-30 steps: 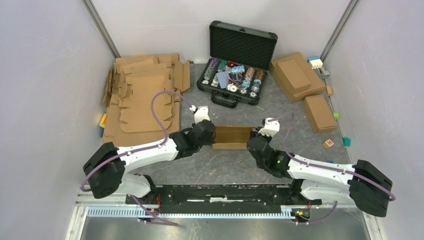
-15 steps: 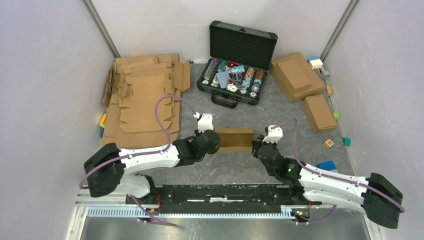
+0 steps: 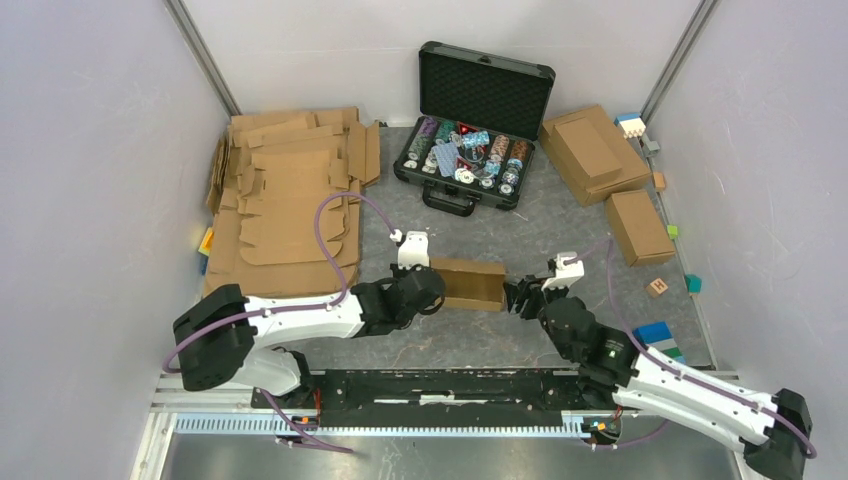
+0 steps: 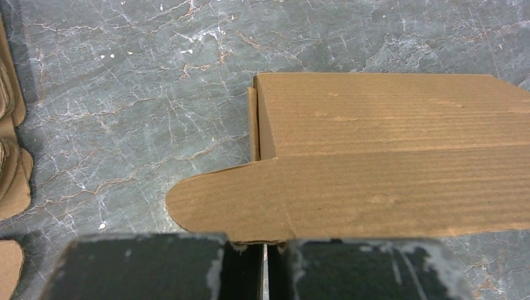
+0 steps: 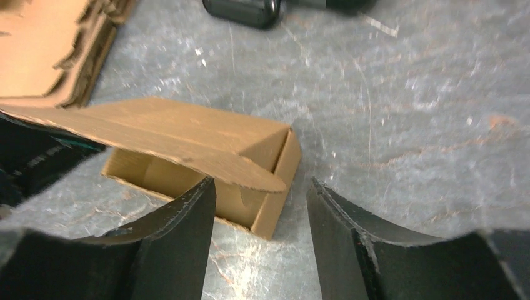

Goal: Fold the paper box

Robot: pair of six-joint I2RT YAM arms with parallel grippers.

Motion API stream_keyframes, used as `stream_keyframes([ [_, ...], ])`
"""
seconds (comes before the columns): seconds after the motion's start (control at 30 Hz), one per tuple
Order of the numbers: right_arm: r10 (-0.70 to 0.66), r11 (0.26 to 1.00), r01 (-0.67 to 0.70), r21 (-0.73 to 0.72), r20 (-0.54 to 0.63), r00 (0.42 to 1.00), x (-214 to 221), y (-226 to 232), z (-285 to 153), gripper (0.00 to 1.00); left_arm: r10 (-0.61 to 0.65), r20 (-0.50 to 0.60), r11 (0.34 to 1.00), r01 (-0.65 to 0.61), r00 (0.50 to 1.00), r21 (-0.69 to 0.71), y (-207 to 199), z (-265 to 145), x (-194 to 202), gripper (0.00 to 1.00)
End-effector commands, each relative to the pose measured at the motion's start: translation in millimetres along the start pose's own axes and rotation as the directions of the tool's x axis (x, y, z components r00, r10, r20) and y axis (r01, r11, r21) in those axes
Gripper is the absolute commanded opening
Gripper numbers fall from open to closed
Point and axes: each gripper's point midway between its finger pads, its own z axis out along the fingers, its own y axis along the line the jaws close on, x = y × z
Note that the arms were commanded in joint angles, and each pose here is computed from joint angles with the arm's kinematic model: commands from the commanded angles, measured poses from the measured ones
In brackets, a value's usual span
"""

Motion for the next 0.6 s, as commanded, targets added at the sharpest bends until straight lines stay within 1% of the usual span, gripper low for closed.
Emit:
stream_keyframes([
  [0.0,-0.04,0.999,0.044,-0.02,0.151,0.988,-64.6,9.7,-13.8,0.62,0.003,0.015,1.0,-0.003,1.0,-0.02,3.9,1.4,1.2,0.02],
  [0.1,-0.074,0.995,0.086,-0.046,0.219,0.973,-98.1,21.7,-19.9,0.66,0.006,0.008,1.0,-0.006,1.0,-0.01,2.7,0.5,2.6,0.02],
  [0.2,-0.151,0.981,0.173,-0.085,0.223,0.963,-118.1,44.0,-17.3,0.66,0.013,0.002,1.0,-0.013,1.0,0.007,0.6,0.0,3.4,0.02],
  [0.23,-0.189,0.97,0.215,-0.112,0.207,0.96,-120.7,55.6,-14.1,0.66,0.018,-0.002,1.0,-0.017,1.0,0.018,-1.1,-0.1,4.4,0.02],
  [0.3,-0.268,0.937,0.295,-0.185,0.16,0.95,-116.4,79.8,-6.0,0.66,0.034,-0.013,0.999,-0.033,0.999,0.037,-3.5,-0.7,6.9,0.02],
  [0.37,-0.343,0.895,0.358,-0.266,0.104,0.934,-102.2,100.9,2.2,0.66,0.041,-0.021,0.998,-0.04,0.999,0.044,-3.6,-1.1,9.2,0.02],
  [0.43,-0.386,0.877,0.384,-0.289,0.053,0.921,-87.8,107.3,10.7,0.68,0.046,-0.029,0.998,-0.045,0.998,0.053,-3.6,-2.1,11.6,0.02],
  [0.5,-0.407,0.876,0.392,-0.282,0.005,0.913,-74.0,106.7,18.7,0.64,0.05,-0.034,0.997,-0.048,0.998,0.062,-3.1,-3.3,13.4,0.02],
  [0.57,-0.428,0.863,0.397,-0.313,-0.034,0.903,-59.9,110.4,22.4,0.6,0.054,-0.039,0.996,-0.052,0.998,0.066,-1.6,-4.6,15.3,0.03],
])
